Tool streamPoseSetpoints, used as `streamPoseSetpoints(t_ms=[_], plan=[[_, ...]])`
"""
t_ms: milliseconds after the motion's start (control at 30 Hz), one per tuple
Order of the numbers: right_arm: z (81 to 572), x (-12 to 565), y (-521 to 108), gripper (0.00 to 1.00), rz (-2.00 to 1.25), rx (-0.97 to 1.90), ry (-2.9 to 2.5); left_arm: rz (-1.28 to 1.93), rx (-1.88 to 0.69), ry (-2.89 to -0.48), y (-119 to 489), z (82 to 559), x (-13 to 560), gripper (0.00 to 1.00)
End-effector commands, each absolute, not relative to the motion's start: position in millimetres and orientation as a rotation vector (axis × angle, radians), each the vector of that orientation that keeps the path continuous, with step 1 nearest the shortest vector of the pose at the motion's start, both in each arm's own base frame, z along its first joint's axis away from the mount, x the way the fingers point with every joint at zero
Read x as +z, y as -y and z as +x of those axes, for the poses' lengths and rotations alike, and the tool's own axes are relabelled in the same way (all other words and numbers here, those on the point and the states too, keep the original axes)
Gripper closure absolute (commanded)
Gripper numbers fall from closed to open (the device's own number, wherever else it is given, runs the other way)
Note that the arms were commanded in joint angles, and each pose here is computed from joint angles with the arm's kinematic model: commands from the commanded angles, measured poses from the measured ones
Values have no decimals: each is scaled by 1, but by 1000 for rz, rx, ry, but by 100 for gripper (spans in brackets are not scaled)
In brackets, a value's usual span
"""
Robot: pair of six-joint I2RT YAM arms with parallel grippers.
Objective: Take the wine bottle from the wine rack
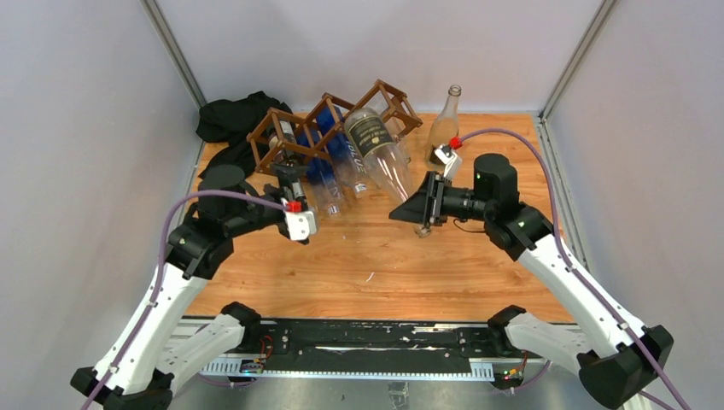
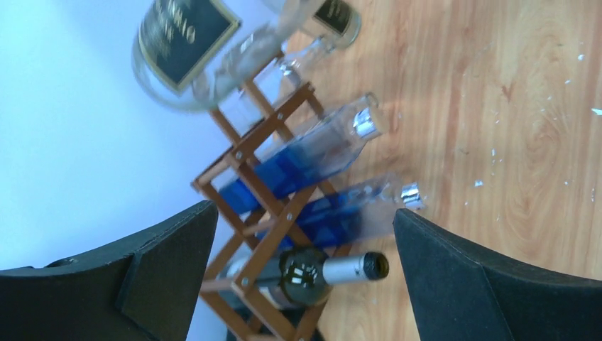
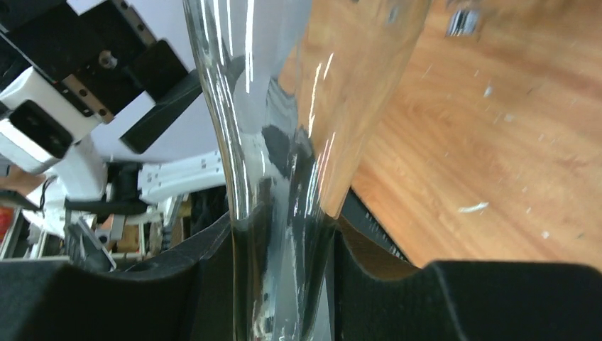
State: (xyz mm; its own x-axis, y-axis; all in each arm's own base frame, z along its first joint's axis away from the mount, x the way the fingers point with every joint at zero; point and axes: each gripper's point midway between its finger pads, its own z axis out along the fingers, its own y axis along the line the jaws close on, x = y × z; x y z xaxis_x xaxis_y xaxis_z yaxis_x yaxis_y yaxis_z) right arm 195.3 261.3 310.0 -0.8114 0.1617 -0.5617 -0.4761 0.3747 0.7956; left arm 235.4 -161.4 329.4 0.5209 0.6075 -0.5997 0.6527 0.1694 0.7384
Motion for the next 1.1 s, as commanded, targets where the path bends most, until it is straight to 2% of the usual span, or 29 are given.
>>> streamPoseSetpoints(t_ms=[0, 333, 733, 1067], plan=[[152, 338, -266, 100, -445, 1540, -1968, 1485, 112, -853, 184, 236, 354, 0], [112, 353, -260, 100, -478, 1599, -2076, 1627, 220, -579, 212, 219, 320, 0], [90, 366, -268, 100, -617, 1661, -2112, 1594, 256, -554, 248, 234, 305, 0], [55, 361, -279, 100, -829, 1684, -2134, 1659, 277, -683, 245, 250, 272, 0]])
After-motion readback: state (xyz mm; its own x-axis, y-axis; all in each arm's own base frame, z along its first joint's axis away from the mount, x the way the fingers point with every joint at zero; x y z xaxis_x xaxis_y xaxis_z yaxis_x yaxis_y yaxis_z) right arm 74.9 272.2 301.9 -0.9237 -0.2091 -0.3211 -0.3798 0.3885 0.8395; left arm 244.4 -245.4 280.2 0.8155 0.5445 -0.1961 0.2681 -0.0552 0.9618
